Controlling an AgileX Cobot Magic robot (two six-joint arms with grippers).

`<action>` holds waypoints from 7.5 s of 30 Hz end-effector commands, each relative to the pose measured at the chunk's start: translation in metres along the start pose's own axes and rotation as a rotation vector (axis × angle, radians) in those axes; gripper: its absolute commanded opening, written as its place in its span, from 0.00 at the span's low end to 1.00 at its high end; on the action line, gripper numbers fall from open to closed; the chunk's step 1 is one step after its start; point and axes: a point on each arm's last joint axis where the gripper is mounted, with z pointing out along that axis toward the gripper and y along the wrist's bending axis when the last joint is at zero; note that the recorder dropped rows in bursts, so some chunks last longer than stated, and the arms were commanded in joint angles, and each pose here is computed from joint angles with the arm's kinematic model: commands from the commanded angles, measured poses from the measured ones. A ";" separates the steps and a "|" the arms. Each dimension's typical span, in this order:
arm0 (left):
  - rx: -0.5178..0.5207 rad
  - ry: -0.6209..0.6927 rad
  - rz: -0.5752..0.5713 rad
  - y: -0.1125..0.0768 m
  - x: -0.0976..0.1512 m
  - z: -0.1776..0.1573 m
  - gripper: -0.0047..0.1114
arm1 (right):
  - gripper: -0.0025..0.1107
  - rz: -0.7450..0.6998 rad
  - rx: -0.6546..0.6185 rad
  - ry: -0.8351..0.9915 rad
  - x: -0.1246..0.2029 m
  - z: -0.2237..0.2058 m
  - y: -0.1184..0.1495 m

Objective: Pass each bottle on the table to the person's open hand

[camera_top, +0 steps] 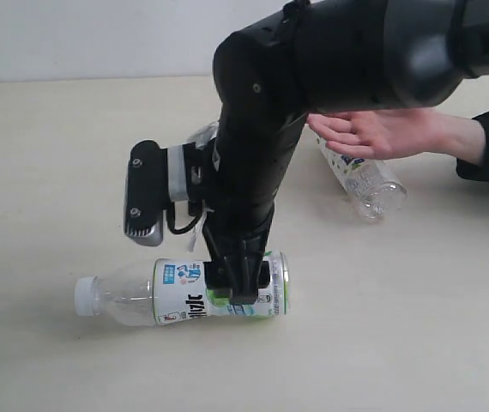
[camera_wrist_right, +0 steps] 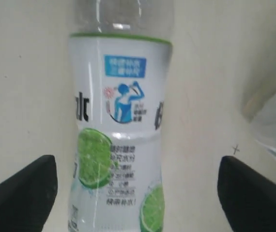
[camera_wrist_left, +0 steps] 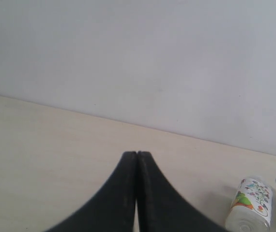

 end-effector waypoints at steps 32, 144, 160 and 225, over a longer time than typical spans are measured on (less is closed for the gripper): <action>0.008 -0.007 -0.005 0.000 0.000 0.000 0.06 | 0.15 0.009 -0.054 0.060 -0.013 0.078 0.010; 0.008 -0.007 -0.005 0.000 0.000 0.000 0.06 | 0.75 1.329 0.089 -0.006 0.180 -0.043 -0.113; 0.008 -0.007 -0.005 0.000 0.000 0.000 0.06 | 0.82 1.267 0.253 -0.193 0.172 -0.105 -0.108; 0.008 -0.007 -0.005 0.000 0.000 0.000 0.06 | 0.02 0.989 0.866 -1.081 0.221 -0.196 0.244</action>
